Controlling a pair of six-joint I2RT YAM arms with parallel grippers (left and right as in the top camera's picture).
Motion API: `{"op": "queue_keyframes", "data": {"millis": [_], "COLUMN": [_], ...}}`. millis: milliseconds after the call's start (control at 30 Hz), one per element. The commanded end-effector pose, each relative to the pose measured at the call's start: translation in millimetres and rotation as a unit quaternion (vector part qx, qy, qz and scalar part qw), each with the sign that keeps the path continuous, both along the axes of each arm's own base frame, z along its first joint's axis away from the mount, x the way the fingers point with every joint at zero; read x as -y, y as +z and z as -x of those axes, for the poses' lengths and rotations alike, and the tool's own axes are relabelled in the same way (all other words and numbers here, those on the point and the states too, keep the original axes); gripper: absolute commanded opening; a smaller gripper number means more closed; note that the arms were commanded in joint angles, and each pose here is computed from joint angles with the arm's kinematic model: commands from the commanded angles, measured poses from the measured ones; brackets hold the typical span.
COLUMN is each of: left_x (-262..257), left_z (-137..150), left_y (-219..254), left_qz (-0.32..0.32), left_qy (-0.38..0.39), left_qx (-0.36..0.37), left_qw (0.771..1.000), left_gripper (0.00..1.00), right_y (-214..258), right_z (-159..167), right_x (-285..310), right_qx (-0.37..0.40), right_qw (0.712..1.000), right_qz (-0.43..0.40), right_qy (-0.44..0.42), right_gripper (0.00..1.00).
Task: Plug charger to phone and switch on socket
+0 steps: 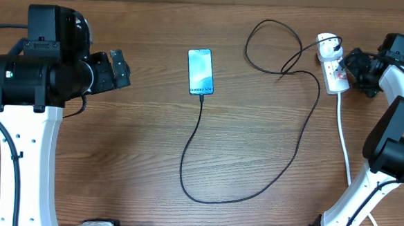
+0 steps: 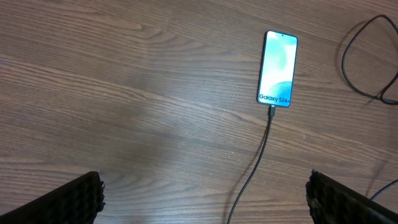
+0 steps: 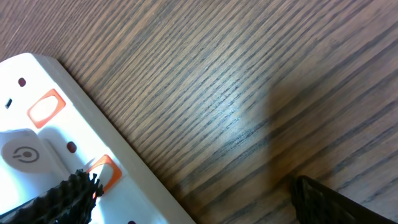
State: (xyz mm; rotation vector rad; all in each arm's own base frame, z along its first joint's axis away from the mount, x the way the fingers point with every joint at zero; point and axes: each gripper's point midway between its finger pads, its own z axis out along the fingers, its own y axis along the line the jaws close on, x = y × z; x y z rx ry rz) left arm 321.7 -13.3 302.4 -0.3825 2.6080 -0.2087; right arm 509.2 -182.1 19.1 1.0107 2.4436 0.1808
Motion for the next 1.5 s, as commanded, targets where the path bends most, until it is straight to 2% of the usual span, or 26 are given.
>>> {"op": "queue_keyframes", "data": {"millis": [0, 1467], "left_x": [0.7, 0.7], "left_z": [1.2, 1.2], "left_y": [3.3, 3.3], "left_qz": [-0.001, -0.001], "left_qy": [0.003, 0.003], "left_qx": [0.005, 0.005], "left_qw": [1.0, 1.0], "left_gripper": [1.0, 1.0], "right_y": [21.0, 2.8], "right_z": [-12.8, -1.6], "right_x": [-4.4, -5.6], "right_qx": [0.03, 0.013], "right_qw": [0.999, 1.0], "right_qz": [-0.006, -0.003], "right_qy": [0.013, 0.009], "right_gripper": [1.0, 1.0]}}
